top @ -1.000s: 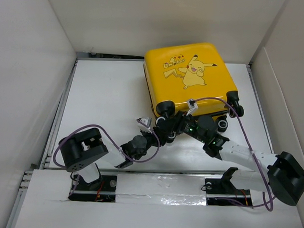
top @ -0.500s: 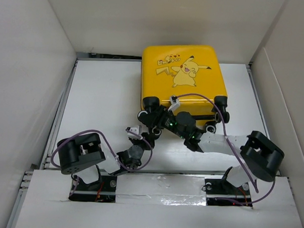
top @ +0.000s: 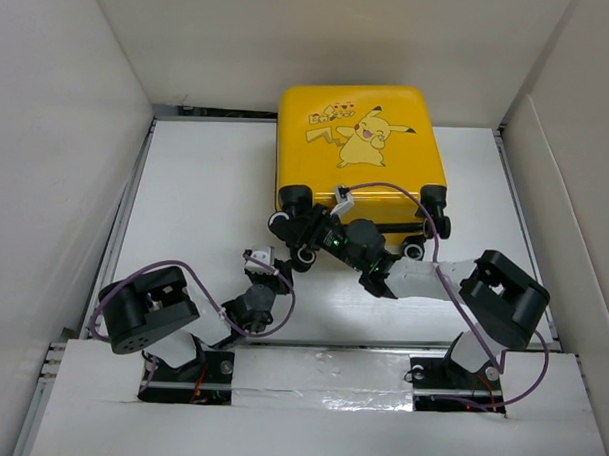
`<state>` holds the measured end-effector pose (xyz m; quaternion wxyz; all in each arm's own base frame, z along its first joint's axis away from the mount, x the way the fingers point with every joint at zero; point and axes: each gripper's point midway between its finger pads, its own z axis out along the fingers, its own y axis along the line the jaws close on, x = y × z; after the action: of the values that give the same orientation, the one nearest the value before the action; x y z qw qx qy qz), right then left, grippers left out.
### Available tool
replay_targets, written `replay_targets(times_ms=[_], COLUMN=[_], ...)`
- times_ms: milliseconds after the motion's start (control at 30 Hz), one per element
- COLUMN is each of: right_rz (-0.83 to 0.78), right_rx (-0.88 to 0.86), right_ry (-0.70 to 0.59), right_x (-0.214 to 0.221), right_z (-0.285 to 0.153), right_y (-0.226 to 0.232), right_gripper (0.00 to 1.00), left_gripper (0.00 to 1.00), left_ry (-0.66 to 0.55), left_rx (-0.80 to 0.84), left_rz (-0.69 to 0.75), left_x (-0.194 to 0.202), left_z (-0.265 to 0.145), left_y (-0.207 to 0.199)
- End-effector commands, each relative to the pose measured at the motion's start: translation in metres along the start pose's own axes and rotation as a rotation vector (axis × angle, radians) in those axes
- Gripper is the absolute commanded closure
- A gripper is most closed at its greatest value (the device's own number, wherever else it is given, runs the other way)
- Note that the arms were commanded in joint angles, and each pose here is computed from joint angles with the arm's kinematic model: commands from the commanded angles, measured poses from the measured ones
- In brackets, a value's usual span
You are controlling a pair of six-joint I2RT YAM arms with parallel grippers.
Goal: Pack the luggage
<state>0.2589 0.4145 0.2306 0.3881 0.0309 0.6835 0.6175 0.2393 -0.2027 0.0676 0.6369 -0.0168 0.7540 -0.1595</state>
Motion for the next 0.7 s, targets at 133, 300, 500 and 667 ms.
replay_targets(times_ms=[133,300,500,667], right_rz=[-0.024,-0.003,-0.018,-0.02], right_rx=[-0.655,-0.681,-0.712,-0.712], right_ry=[-0.032,-0.016,0.007,0.01], right_x=[-0.037,-0.032,-0.029,-0.028], right_z=[-0.056,-0.058,-0.059,-0.062], right_y=[0.18,0.18,0.19,0.19], right_gripper=[0.85,0.85,0.85,0.85], left_gripper=[0.61,0.55,0.52,0.51], left_ry=[-0.521,-0.559,-0.575,-0.618], left_rx=[0.273,0.334,0.443,0.439], left_rz=[-0.533,-0.542,-0.543,-0.558], left_x=[-0.172,-0.189,-0.201,-0.217], left_z=[-0.003,0.002,0.0,-0.004], left_y=[-0.055,-0.061,-0.08,-0.079])
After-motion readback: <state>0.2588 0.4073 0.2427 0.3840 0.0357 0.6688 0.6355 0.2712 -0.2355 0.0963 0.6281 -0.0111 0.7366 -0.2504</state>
